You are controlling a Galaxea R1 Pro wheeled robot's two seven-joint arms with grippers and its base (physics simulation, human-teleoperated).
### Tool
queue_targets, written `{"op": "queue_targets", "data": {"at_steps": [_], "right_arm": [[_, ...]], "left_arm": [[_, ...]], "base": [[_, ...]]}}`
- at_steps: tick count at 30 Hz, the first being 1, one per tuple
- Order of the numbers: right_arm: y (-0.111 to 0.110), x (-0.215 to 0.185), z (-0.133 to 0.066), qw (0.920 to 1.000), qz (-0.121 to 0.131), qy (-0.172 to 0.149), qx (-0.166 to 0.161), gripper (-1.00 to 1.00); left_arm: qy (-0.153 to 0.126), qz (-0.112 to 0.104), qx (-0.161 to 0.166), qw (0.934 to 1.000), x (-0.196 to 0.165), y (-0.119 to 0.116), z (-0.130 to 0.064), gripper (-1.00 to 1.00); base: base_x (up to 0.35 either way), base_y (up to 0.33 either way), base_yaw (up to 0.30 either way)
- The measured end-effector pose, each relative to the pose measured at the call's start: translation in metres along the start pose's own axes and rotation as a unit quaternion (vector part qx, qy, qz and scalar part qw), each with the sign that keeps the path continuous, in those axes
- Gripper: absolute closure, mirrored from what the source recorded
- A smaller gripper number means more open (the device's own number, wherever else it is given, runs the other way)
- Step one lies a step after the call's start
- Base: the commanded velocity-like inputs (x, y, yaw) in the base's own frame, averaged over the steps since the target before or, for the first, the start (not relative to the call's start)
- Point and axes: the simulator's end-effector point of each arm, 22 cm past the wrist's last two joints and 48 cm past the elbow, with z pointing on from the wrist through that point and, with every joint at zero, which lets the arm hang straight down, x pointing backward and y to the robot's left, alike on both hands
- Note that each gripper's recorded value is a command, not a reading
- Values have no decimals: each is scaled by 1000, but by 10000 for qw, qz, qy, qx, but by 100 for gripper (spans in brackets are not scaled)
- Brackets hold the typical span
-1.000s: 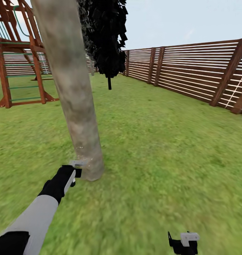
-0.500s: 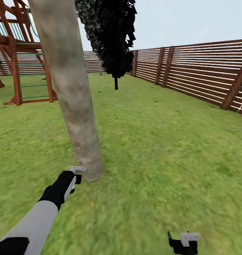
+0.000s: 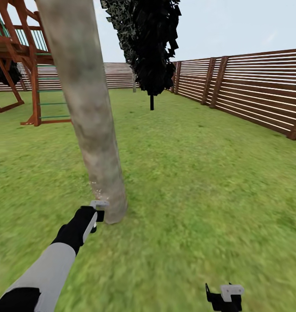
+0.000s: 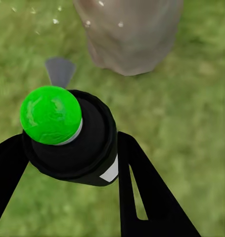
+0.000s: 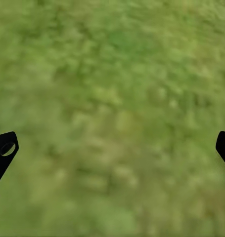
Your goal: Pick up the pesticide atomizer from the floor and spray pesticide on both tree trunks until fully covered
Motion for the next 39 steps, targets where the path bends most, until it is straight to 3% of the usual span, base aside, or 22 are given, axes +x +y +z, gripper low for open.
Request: {"op": "queue_targets", "data": {"at_steps": [8, 16, 21, 24, 30, 32, 35, 36, 39], "right_arm": [[0, 0, 0, 10000, 2, -5, 3, -100], [0, 0, 0, 10000, 0, -2, 0, -100], [0, 0, 0, 10000, -1, 0, 0, -100], [0, 0, 0, 10000, 0, 0, 0, -100], [0, 0, 0, 10000, 0, 0, 0, -100], [0, 0, 0, 10000, -1, 1, -1, -100], [0, 0, 0, 10000, -1, 1, -2, -100], [0, 0, 0, 10000, 0, 1, -1, -100], [0, 0, 0, 10000, 0, 1, 1, -100]], "left_arm": [[-17, -5, -115, 9999, -2, 13, -1, 100], [-55, -4, -79, 10000, -4, 6, -3, 100], [-62, -4, -136, 9999, -3, 14, -2, 100], [-424, -98, -133, 9990, -33, 17, -16, 100], [-514, -89, -118, 9986, -39, 14, -20, 100], [-470, -73, -187, 9987, -35, 22, -17, 100], [-292, -23, -471, 9985, -10, 61, -7, 100], [-281, -42, -462, 9985, -9, 62, -7, 100], [-253, -80, -186, 9995, -5, 26, -8, 100]], "base": [[7, -7, 36], [64, -242, 74], [-119, -258, 31], [-1, -242, 243], [193, -204, 276], [141, -235, 230], [132, -244, 53], [162, -245, 8], [174, -240, 2]]}}
